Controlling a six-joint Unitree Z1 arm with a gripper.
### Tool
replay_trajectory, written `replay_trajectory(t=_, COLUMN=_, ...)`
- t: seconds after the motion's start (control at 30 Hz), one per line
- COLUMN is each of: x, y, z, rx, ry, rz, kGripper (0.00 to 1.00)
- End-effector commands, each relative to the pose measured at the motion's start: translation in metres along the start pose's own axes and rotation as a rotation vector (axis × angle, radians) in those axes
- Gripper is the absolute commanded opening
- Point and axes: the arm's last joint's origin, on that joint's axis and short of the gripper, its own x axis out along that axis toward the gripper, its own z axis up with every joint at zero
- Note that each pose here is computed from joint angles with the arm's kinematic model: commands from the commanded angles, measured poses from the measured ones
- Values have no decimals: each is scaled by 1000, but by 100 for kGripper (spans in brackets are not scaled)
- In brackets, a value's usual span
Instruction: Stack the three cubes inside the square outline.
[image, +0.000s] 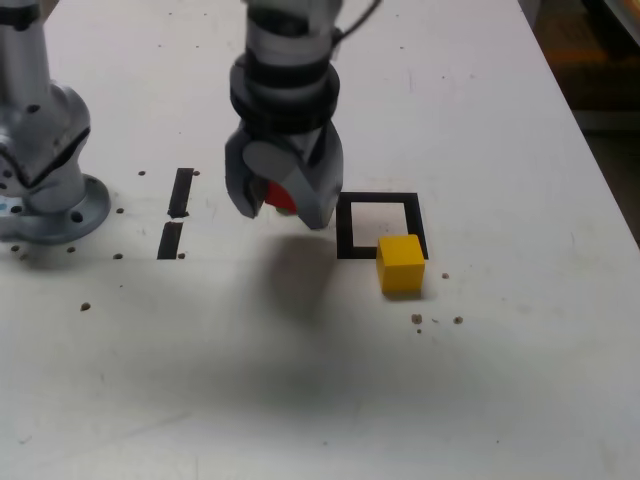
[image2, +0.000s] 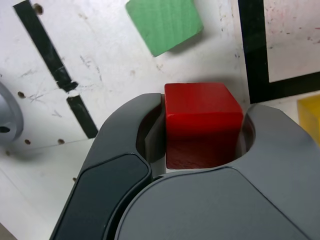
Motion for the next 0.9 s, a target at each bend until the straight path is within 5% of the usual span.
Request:
replay_trajectory(t=0.0, x=4, y=1, z=5, rx=-2, ry=7, rz=-3, kGripper=17)
replay_trajectory(t=0.2, x=18, y=1, z=24, rx=-1, ry=26, rz=-13, kGripper=17)
replay_trajectory(t=0.47, x=26, y=-3, z=46, rx=14, ry=4, rz=-41, kGripper=17)
replay_trajectory(t=0.87, x=10, y=-27, z=87, rx=105, ry=-148, rz=-49, kGripper=17)
